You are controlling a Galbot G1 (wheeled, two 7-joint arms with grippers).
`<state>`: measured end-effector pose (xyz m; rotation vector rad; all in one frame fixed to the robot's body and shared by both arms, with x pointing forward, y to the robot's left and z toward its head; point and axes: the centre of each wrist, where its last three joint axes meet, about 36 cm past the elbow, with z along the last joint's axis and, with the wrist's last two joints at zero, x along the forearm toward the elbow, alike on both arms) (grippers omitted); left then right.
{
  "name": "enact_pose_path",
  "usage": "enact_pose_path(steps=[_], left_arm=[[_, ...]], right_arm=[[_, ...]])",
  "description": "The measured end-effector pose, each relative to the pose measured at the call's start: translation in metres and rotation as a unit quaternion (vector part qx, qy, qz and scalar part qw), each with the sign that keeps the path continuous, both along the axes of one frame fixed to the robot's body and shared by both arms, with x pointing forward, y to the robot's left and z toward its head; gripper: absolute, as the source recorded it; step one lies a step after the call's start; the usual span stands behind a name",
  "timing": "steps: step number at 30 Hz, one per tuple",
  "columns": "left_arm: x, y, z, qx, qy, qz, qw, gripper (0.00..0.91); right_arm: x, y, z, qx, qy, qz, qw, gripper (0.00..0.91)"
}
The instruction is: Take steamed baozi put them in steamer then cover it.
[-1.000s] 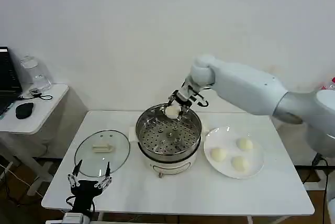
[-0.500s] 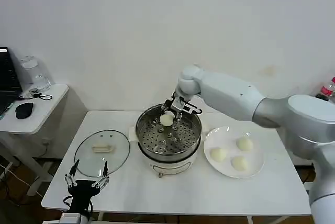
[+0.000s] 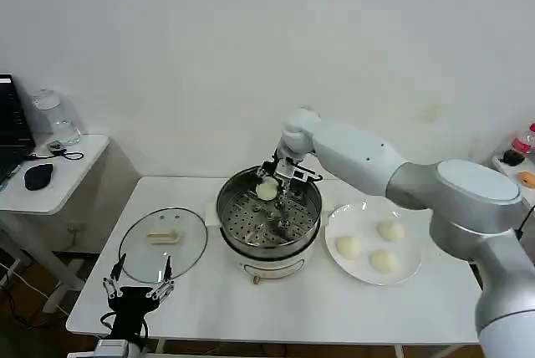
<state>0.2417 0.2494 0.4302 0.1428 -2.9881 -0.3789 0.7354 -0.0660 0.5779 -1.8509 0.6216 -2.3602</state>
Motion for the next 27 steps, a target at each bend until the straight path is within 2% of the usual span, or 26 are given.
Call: enact_pose_path(steps=[4,9,16,20,23,27], left_arm=[[0.001,-0.001,0.0,-0.001,-0.001,0.0,1.0,0.907],[0.0,-0.002,0.0,-0.002,-0.001,-0.002,1.0,0.907],[0.0,-0.005,0.006,-0.005,-0.006,-0.013,1.0,0.907],[0.002,-0.007,0.012,-0.007,-0.01,-0.022,1.0,0.907],[0.003,-0.008,0.015,-0.006,-0.014,-0.03,0.999,0.907],[0.003,-0.011,0.016,-0.004,-0.014,-0.037,0.999,0.907]], right_arm=[[0.001,-0.002,0.001,0.0,-0.002,0.002,1.0,0.907],[0.0,-0.006,0.013,0.007,-0.002,0.0,1.0,0.907],[-0.015,-0.021,0.06,0.035,-0.008,-0.024,0.999,0.907],[-0.029,-0.051,0.093,0.047,-0.015,-0.07,0.996,0.907],[-0.041,-0.082,0.11,0.052,-0.016,-0.113,0.992,0.907],[-0.062,-0.136,0.111,0.052,0.0,-0.183,0.982,0.907]])
